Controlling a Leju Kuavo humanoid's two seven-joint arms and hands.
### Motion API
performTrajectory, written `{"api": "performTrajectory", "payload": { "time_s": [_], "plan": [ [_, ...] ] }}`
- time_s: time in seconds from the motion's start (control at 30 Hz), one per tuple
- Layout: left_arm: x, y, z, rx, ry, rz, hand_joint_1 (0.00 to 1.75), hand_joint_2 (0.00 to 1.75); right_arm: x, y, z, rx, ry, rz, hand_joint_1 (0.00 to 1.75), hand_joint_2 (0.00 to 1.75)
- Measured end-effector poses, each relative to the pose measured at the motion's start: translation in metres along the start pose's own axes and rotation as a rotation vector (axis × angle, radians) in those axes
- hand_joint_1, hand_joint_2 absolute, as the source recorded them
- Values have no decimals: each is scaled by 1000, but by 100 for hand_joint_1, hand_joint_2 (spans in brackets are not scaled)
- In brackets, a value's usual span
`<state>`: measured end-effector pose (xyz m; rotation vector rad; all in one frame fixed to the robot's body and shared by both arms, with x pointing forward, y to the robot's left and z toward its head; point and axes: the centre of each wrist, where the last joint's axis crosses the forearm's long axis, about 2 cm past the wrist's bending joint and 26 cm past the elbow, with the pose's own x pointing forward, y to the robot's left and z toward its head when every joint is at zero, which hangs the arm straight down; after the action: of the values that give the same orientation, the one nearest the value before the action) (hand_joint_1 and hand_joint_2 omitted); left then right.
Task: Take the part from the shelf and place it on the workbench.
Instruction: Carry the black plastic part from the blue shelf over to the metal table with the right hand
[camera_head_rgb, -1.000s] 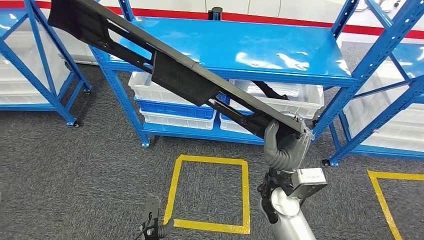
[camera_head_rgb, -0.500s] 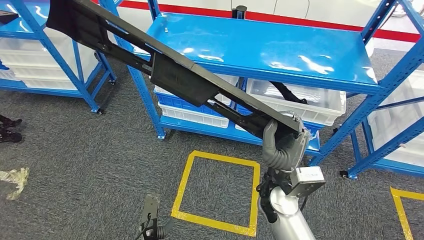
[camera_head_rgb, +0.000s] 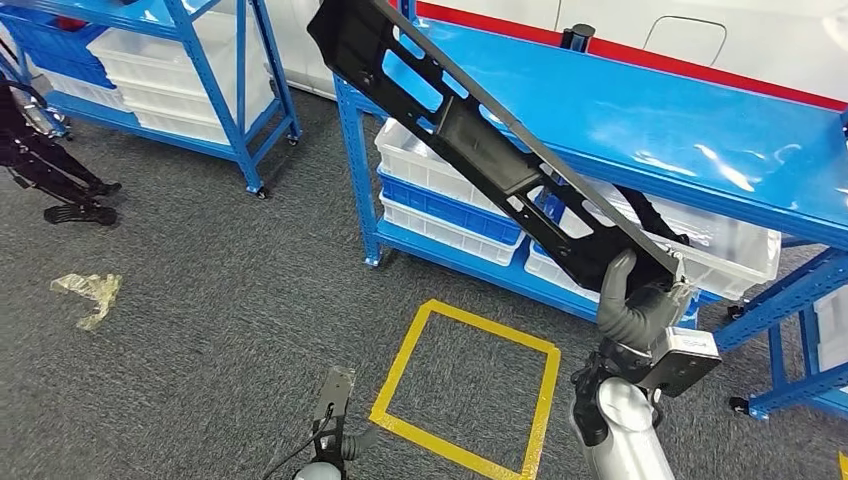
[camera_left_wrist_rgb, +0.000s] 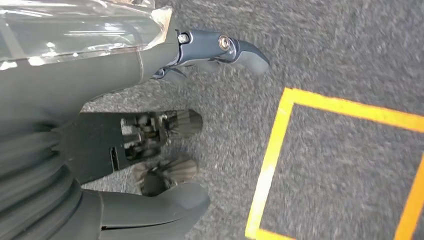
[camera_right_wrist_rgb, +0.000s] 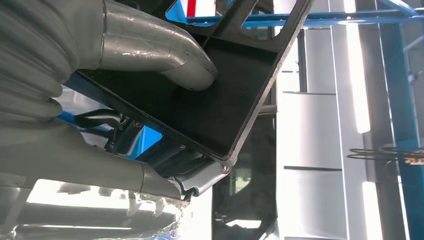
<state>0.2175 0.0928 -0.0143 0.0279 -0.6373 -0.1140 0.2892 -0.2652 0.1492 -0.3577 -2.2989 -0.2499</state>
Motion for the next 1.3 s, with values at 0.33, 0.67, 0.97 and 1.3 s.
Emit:
{"api": "performTrajectory", "payload": {
  "time_s": [0.33, 0.67, 0.97, 1.3],
  "plan": [
    [14, -8, 2, -33, -47, -50, 0, 175, -7, -16, 8, -8, 48, 1, 175, 175],
    [21, -14, 5, -53, -103, -96, 0, 175, -11, -13, 8, 3, 67, -13, 175, 175],
    [23, -17, 4, -199, -42, -201, 0, 175, -13, -13, 11, -28, 79, 27, 175, 175],
    [25, -20, 5, -278, -26, -537, 0, 175, 5, -30, 30, -124, 56, 118, 175, 175]
  ]
}}
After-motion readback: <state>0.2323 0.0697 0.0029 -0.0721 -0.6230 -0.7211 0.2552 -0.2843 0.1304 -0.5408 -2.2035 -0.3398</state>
